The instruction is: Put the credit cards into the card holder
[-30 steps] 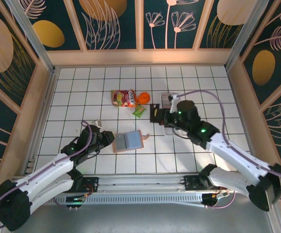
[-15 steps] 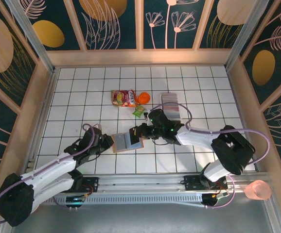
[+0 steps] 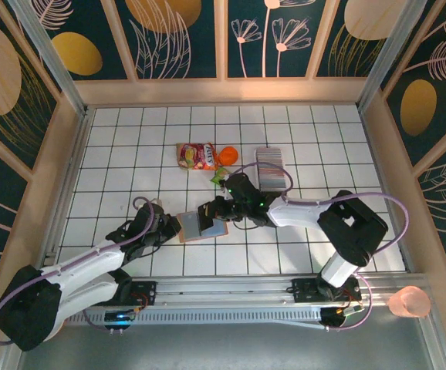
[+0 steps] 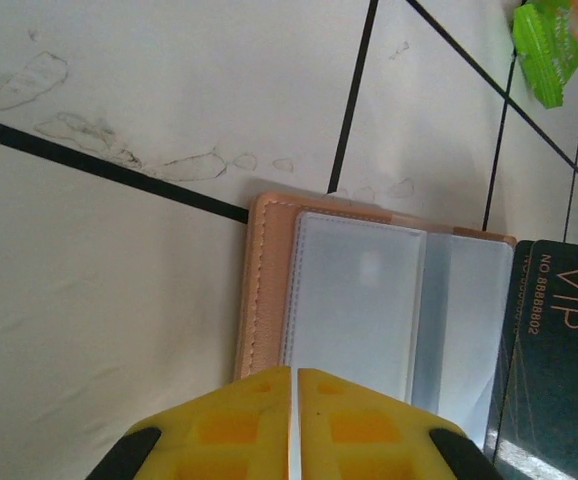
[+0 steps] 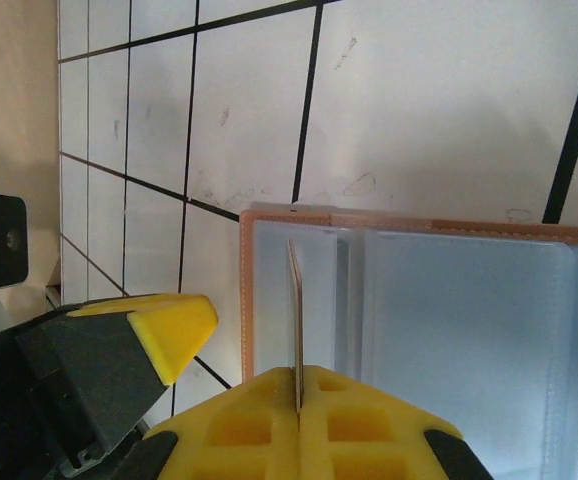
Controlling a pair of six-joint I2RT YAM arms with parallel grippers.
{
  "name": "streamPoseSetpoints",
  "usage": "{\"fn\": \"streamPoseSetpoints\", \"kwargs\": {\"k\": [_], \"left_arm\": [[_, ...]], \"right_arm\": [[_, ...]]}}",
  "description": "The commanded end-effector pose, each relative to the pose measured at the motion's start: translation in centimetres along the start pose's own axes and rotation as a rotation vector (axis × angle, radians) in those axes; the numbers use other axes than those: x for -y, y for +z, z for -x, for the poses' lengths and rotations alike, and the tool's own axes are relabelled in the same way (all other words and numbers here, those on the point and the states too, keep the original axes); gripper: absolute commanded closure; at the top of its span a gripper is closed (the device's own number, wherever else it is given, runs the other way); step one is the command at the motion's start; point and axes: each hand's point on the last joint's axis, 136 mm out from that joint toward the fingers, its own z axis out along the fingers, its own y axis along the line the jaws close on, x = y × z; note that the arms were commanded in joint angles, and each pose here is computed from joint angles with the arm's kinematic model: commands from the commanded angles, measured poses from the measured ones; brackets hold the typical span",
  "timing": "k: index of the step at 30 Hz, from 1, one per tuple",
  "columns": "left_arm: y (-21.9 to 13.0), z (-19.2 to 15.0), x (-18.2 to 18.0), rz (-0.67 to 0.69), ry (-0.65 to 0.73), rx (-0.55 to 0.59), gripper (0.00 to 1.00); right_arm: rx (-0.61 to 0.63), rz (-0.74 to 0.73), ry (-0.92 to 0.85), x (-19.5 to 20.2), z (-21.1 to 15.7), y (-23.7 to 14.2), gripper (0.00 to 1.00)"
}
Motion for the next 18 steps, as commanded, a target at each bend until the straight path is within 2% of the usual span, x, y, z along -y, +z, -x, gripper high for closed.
{"fn": "streamPoseSetpoints", "kwargs": {"k": [1, 18], "left_arm": [[0.1, 0.3, 0.0, -0.012, -0.013, 0.031, 0.9], [0.1, -0.1, -0.6, -0.008, -0.017, 0.019, 0.9]], "right_arm": [[0.013, -0.009, 0.002, -0.4, 0.2, 1.0, 1.0], [0.018, -0.05, 0.029, 0.6, -0.1, 1.8, 1.0]]}}
